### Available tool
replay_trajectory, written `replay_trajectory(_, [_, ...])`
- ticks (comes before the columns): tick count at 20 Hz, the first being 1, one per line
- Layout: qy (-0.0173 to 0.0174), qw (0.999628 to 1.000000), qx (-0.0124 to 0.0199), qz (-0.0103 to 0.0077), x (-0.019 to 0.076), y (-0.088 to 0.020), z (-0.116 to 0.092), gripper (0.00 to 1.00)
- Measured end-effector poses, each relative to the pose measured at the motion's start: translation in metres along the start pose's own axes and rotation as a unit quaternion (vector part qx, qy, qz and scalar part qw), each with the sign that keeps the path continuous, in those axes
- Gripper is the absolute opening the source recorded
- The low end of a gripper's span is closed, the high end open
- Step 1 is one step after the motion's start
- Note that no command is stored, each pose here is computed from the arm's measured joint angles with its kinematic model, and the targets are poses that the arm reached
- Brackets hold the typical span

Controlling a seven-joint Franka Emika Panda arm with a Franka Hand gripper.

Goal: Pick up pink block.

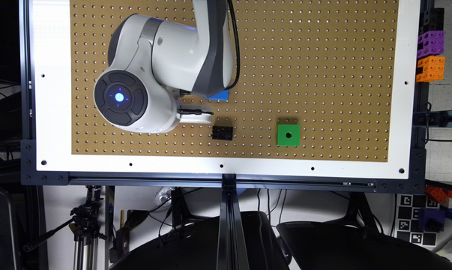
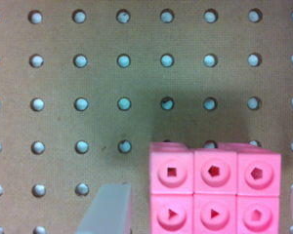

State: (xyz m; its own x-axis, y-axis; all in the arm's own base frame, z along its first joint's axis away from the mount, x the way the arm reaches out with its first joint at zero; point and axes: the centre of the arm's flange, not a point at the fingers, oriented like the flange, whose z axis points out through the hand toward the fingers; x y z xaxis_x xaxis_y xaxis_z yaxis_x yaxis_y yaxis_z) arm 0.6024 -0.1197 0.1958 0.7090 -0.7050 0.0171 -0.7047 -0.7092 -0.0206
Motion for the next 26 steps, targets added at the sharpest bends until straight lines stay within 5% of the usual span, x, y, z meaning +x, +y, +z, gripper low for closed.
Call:
replay_trajectory(2, [-0.0021,0.999997,-0.001,-0.0001,-0.0014,0.001,0.011,1.0])
replay_trajectory(7, [0.0007,0.999999,0.0015,-0.0005,-0.0018,0.0,0.021,1.0])
replay_trajectory(8, [0.0009,0.999998,0.0016,-0.0001,-0.0014,0.001,0.021,0.0])
replay_trajectory(26, [0.0024,0.999995,0.0022,0.0001,0.0002,0.0,0.007,0.0])
